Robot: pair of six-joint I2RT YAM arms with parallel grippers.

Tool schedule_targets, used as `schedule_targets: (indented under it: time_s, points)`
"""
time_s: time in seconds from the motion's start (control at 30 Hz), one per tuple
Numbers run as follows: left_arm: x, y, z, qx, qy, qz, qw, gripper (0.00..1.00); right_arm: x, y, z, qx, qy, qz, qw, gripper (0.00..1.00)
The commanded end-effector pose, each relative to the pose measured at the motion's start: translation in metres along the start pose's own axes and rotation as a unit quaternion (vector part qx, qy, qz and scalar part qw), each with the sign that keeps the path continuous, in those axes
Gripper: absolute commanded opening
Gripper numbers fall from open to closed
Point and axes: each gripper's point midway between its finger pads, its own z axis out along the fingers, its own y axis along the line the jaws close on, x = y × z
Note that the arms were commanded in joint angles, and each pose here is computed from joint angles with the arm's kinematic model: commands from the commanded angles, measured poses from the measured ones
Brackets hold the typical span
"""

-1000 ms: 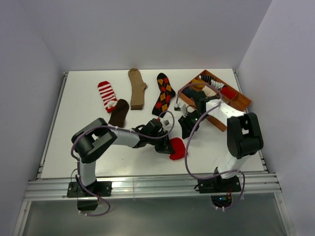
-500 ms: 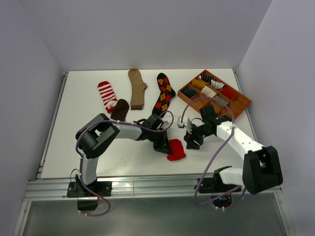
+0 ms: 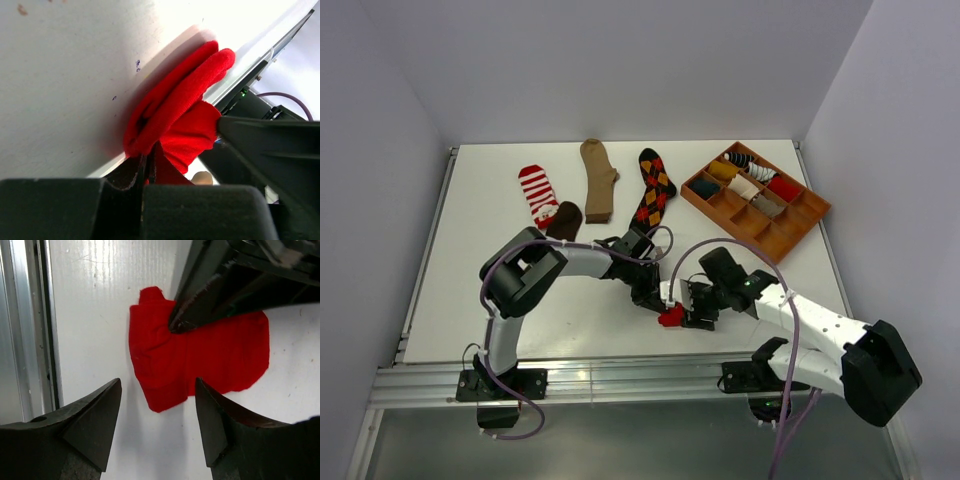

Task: Roll the socks
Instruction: Roll the sock at the center of the board.

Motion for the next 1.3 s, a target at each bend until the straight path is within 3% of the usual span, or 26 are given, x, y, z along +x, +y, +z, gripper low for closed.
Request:
schedule_targets:
  time_s: [0.0, 0.27, 0.57, 0.7, 0.87, 1.27]
  points:
    - [0.01, 0.069, 0.012, -0.116, 0.006, -0.038, 0.993, 0.0, -0.01, -0.012, 0.005, 0.035, -0.004, -0.026, 0.999, 0.68]
    - [0.009, 0.069, 0.014, -0.113, 0.011, -0.038, 0.993, 0.0, -0.011, -0.006, 0.014, 0.028, 0.011, -0.037, 0.999, 0.65]
    - [0.009, 0.062, 0.014, -0.104, 0.017, -0.035, 0.994, 0.0, 0.003, 0.0, 0.023, 0.002, 0.04, -0.007, 0.999, 0.44]
    - [0.009, 0.059, 0.014, -0.096, 0.017, -0.035, 0.995, 0.0, 0.008, 0.002, 0.026, -0.005, 0.051, 0.006, 0.999, 0.28]
    - [0.006, 0.051, 0.012, -0.08, 0.007, -0.036, 0.996, 0.0, 0.011, 0.005, 0.028, -0.009, 0.053, 0.022, 0.998, 0.21]
    - [-0.004, 0.033, 0.001, -0.038, -0.046, -0.02, 0.998, 0.04, 0.02, 0.007, 0.02, -0.093, 0.053, 0.117, 0.987, 0.19]
